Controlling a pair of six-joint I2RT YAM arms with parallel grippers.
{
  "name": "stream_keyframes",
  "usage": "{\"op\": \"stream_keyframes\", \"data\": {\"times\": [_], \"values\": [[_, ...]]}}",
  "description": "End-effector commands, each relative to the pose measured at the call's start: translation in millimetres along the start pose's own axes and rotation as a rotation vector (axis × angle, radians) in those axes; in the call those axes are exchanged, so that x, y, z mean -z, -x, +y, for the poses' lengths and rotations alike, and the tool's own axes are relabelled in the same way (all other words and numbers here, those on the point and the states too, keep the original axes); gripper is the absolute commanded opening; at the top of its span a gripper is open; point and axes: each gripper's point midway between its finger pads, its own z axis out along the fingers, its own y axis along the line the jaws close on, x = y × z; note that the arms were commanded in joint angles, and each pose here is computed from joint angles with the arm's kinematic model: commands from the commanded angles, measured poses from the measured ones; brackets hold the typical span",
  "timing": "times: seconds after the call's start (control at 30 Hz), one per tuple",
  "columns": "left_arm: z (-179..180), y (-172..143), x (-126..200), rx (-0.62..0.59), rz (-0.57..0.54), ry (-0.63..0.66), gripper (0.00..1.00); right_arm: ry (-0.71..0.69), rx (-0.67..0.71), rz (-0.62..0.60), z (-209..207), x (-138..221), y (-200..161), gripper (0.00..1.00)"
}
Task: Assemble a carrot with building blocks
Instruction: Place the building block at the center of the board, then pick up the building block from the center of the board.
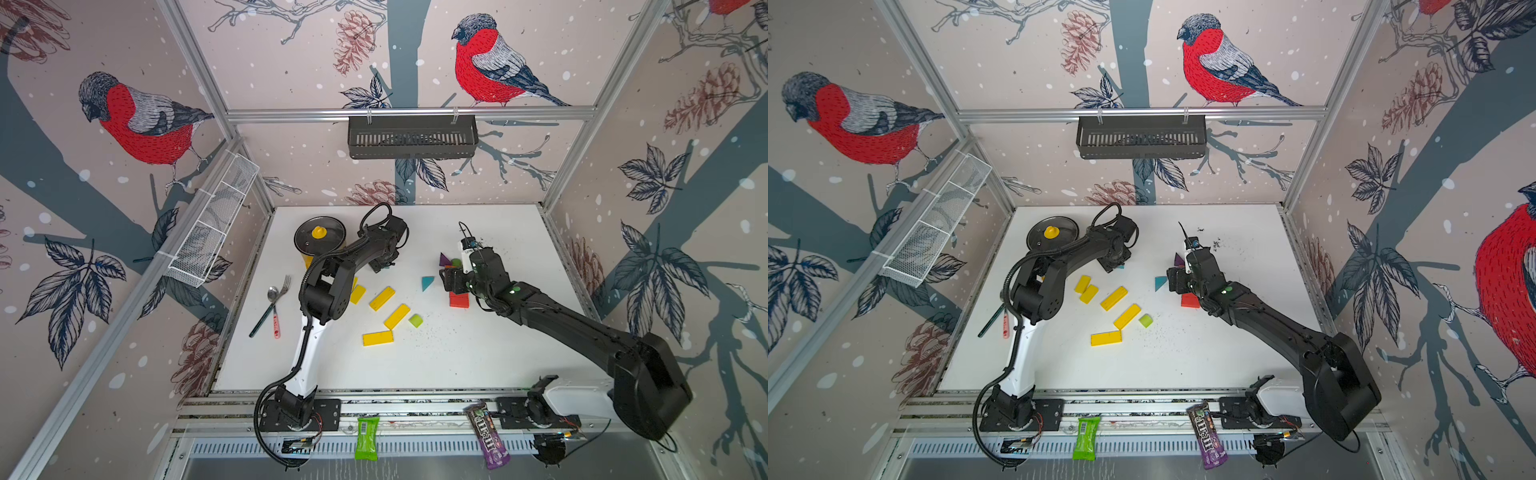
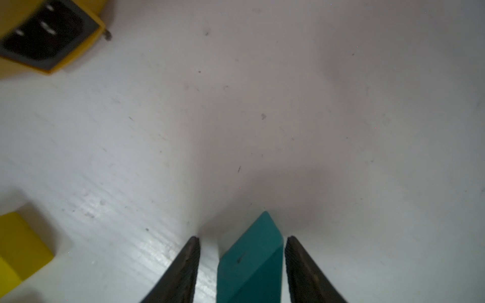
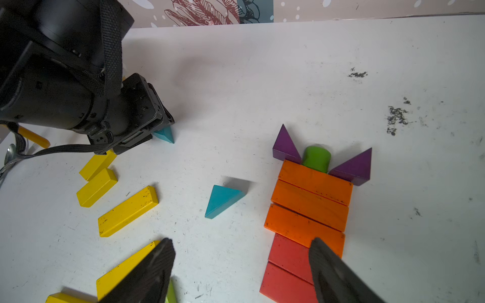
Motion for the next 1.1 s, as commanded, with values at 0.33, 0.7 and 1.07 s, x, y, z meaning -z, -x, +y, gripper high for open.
{"op": "stream_keyframes", "data": {"times": [0.33,0.7,1.07], "values": [[-5,40,98,-0.100,-0.134,-0.165,0.67,-0.048,0.010,-0.055,-7,6,11,1.00],[19,95,261,-0.238,-0.560,-0.537,0.94,0.017,-0.038,-0.288,-13,47,35,0.79],[74,112,300,-0.086,-0.824,-0.866,0.97,0.051,0.320,0.085,66,-11,-47,0.45]]}}
